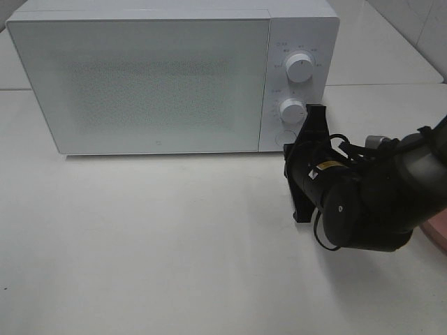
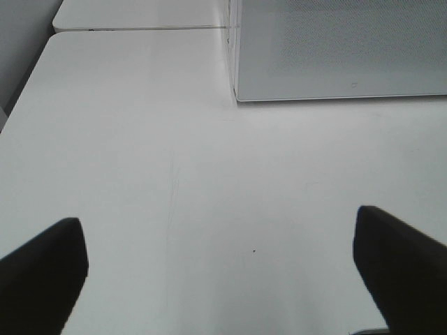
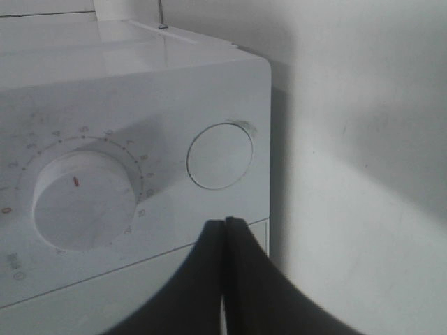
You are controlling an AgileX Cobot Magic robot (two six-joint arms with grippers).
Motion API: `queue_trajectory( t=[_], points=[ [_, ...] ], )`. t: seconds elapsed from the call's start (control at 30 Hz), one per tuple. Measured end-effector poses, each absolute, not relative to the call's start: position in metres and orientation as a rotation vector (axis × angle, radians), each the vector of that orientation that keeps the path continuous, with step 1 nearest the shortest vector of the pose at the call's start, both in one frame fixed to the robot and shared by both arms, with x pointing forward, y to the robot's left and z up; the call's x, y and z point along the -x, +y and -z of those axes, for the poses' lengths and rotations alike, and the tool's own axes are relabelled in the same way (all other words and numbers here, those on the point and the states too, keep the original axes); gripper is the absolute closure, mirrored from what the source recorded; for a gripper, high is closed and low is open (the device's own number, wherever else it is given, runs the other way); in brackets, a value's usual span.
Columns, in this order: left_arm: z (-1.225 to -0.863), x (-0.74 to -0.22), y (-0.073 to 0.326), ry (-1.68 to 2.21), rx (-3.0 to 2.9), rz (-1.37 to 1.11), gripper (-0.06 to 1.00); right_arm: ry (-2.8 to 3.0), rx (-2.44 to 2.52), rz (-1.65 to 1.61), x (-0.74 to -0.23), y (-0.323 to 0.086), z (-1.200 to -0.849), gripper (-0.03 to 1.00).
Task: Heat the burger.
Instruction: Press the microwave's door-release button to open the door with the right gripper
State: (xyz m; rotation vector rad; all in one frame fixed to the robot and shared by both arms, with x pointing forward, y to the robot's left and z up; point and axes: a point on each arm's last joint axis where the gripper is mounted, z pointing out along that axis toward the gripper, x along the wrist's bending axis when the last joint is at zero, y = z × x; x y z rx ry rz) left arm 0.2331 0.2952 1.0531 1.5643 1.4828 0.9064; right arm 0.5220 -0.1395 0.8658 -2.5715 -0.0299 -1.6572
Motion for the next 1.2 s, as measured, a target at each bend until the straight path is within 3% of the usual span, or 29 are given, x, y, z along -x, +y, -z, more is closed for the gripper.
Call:
queue_trajectory(
  t=[1.2],
  points=[
    [-1.053, -0.233, 0.295, 1.483, -1.564, -0.906, -0.03, -0.11, 2.639, 1.664, -0.57, -0.128, -0.858, 0.96]
  ],
)
